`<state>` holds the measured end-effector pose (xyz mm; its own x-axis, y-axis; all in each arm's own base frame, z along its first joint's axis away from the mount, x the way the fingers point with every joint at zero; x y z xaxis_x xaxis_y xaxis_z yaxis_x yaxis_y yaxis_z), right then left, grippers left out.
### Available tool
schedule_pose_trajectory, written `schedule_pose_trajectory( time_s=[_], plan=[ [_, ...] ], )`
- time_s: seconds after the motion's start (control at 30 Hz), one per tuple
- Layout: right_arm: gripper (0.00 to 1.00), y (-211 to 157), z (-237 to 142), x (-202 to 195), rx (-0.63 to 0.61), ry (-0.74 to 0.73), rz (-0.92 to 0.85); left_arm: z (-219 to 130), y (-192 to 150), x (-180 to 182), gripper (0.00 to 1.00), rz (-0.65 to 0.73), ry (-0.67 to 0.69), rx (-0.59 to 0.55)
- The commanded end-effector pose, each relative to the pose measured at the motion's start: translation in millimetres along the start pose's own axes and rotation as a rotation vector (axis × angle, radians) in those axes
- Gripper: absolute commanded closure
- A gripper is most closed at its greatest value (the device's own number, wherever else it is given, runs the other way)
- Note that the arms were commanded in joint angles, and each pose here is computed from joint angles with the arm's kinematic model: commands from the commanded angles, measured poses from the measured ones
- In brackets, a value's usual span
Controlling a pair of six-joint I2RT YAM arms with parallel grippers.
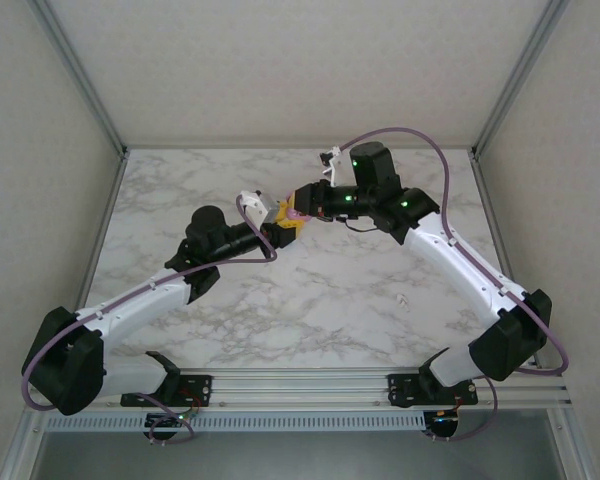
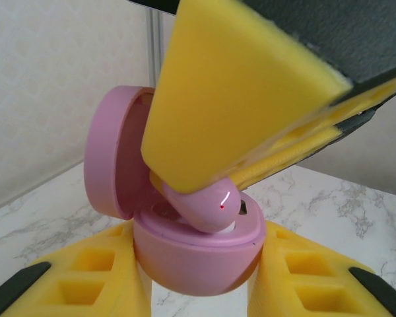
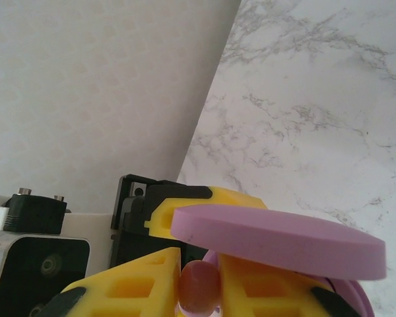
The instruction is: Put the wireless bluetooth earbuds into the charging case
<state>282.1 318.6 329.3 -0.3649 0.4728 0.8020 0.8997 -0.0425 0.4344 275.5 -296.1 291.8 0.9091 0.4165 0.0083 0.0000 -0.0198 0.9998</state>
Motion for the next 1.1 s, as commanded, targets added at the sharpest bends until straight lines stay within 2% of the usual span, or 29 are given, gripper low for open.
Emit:
schedule_pose_trajectory(
  time_s=[0.0,1.07],
  plan=[
    [0.78,-4.0,-3.2,-2.3,0.012,-0.048,-0.004,-3.5,34.8,-3.8,0.75,0.041,0.002,-0.099],
    [0.65,4.4,-6.7,-6.2,-0.016,-0.139,-0.019,-6.7,39.4,-7.7,0.75,0.050,-0.009,-0.102]
  ],
)
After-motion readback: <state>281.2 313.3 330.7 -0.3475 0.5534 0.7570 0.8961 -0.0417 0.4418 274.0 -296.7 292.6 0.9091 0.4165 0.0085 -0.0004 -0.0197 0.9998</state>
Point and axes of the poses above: each hand's point on the last joint's axis, 136 mm out from that joint toward the fingers, its own z axis out along the fingers, its own x axis along the line the jaws close on, y = z × x, the point moved 1 cm from there along -z, back along the fingers, and after that the axes turned 2 degrees about z, right-handed, at the moved point
